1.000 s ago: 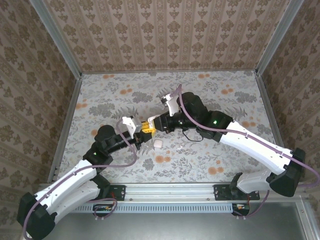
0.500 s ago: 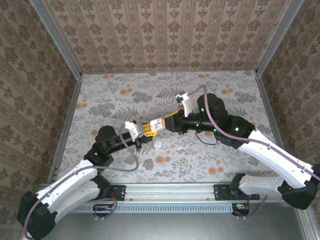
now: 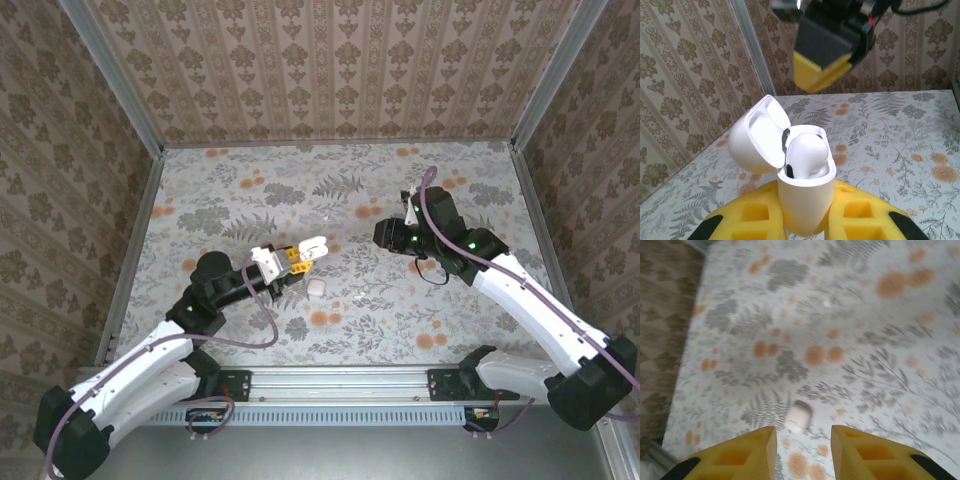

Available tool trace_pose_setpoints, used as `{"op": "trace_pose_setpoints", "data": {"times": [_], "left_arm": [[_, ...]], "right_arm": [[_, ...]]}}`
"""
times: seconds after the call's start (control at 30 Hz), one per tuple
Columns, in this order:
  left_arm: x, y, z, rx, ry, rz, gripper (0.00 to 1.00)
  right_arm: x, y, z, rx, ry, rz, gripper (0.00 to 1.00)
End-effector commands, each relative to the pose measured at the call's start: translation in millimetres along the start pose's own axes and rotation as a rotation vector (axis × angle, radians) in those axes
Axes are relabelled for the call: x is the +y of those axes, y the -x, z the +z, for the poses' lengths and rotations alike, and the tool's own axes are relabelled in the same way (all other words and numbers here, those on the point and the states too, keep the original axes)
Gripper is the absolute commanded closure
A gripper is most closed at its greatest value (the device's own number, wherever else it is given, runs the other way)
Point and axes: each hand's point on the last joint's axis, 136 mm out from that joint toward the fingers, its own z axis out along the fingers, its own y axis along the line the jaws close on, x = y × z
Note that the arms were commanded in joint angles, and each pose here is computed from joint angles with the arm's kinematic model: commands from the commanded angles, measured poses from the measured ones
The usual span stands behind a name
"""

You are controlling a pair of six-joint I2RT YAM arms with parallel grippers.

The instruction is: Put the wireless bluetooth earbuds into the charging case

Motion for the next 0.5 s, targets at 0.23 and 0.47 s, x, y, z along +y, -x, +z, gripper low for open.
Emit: {"op": "trace_pose_setpoints", "data": {"times": [0.23,0.47], "left_arm": [[5.1,1.9,-10.8,0.021,0.057,0.016,1.00],[3.7,-2.8,-17.5,0.026,0.075,0.007,1.00]], "right_arm": [[-39.9,-63.8,88.6,0.307,-0.168,0.175,0.66],[-41.2,-93.1,117.8,0.390,-0.232,0.145,0.65]]}}
